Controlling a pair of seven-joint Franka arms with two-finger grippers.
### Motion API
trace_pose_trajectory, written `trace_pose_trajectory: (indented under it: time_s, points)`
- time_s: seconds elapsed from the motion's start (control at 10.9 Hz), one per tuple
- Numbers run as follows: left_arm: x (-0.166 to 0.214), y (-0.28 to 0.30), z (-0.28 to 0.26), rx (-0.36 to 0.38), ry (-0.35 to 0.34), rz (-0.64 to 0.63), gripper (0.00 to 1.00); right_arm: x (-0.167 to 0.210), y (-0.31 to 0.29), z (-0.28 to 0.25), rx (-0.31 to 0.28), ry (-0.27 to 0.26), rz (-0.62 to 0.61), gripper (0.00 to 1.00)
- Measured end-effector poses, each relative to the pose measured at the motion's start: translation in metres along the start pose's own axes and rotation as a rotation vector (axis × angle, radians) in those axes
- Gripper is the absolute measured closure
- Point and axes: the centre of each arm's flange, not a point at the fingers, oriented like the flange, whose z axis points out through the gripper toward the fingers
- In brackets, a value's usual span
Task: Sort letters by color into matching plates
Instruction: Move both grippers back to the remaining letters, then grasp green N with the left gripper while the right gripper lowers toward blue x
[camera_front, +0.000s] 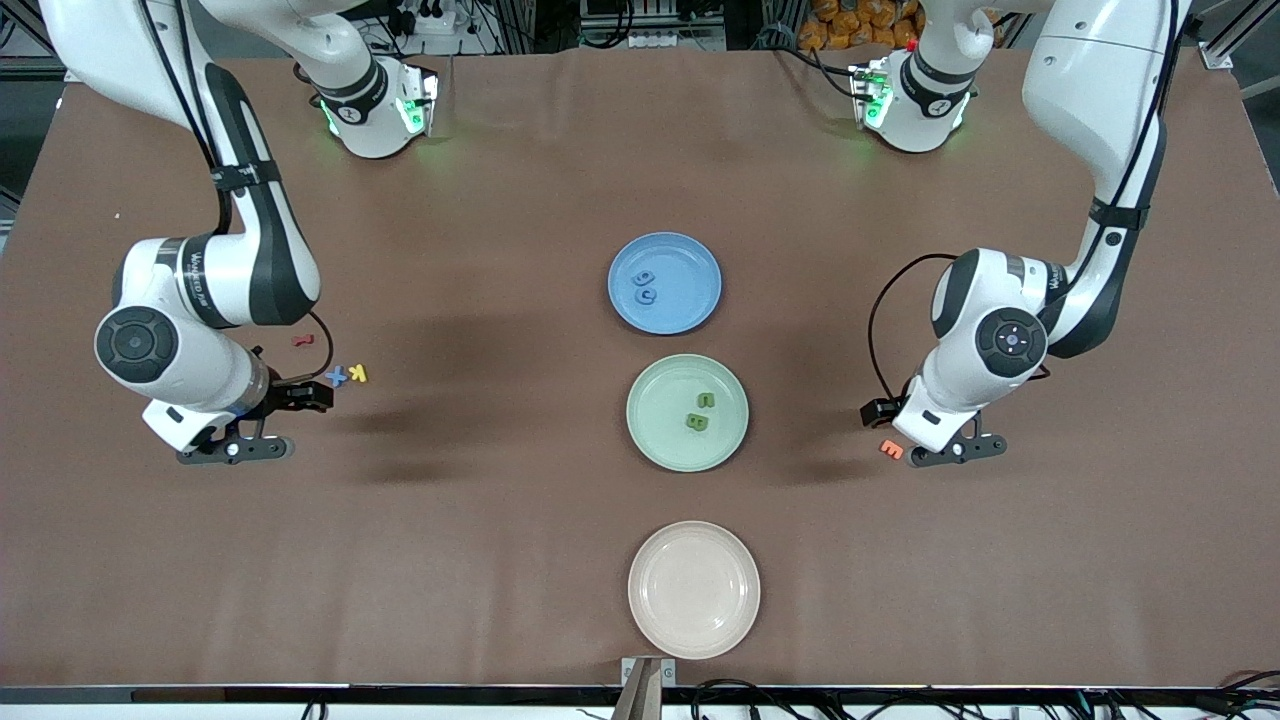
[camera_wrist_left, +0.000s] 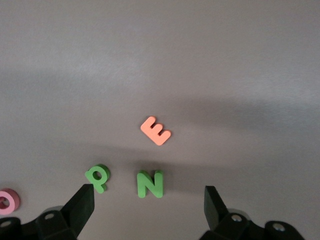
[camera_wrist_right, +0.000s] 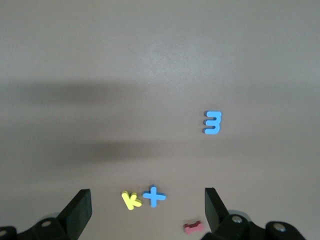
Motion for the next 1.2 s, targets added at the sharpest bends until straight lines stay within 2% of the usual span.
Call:
trace_pose_trajectory:
  time_s: [0.18, 0.46, 0.64, 0.92, 1.2]
  points:
    - [-0.010, -0.001, 0.012, -0.019, 0.028, -0.053, 0.03, -0.001, -0.001, 0.004, 0.005, 0.001, 0.184, 0.00]
    - [-0.026, -0.003, 0.033, -0.040, 0.050, -0.084, 0.05, -0.004, 0.004, 0.025, 0.039, 0.083, 0.502, 0.00]
    - [-0.032, -0.004, 0.040, -0.037, 0.042, -0.087, 0.07, -0.012, 0.020, 0.049, 0.078, 0.123, 0.646, 0.00]
    - [-0.037, -0.007, 0.047, -0.030, 0.027, -0.092, 0.11, -0.031, 0.044, 0.075, 0.165, 0.107, 0.801, 0.00]
    - [-0.038, -0.008, 0.054, -0.028, 0.019, -0.099, 0.18, -0.046, 0.049, 0.092, 0.202, 0.081, 0.874, 0.00]
